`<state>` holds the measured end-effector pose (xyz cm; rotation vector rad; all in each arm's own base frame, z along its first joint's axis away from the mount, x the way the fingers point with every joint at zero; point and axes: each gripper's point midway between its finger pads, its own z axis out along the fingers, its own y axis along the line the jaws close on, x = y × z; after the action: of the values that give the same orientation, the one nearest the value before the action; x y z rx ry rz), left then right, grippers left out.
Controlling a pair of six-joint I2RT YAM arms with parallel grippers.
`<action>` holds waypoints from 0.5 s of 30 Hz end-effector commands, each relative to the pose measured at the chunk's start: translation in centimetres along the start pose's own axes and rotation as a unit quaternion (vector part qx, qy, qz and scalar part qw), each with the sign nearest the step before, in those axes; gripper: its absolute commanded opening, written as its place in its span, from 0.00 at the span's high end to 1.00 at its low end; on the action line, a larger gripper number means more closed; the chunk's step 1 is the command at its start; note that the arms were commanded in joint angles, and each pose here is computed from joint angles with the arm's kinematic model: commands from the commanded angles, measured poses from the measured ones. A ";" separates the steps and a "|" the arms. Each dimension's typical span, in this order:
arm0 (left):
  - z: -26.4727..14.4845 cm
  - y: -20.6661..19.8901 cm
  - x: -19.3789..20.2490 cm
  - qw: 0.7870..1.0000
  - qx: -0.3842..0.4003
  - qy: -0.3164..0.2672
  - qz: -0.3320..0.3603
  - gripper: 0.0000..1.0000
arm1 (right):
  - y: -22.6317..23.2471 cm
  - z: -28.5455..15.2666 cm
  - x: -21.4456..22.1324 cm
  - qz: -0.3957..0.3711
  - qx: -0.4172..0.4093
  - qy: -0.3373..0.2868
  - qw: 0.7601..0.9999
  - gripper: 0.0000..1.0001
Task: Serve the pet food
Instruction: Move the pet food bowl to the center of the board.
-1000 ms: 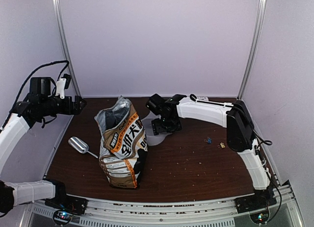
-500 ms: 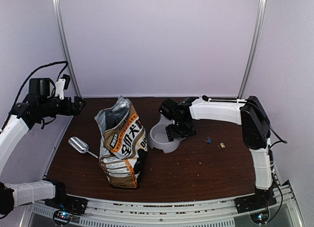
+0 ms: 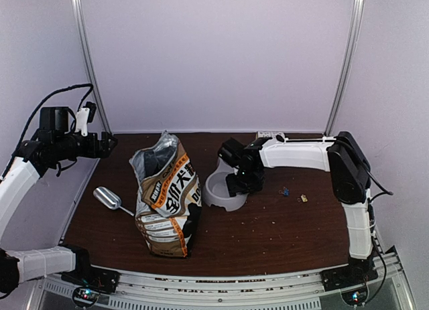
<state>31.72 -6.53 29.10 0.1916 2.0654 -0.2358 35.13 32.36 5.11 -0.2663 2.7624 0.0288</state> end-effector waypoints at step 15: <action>-0.1 0.4 -1.0 1.000 -0.010 -0.028 0.007 0.02 | -4.2 -1.4 5.2 -0.073 0.023 0.019 0.997 0.63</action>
<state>31.75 -6.48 29.13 0.1897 2.0641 -0.2321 31.55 28.53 3.81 -0.3580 2.8046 -0.0441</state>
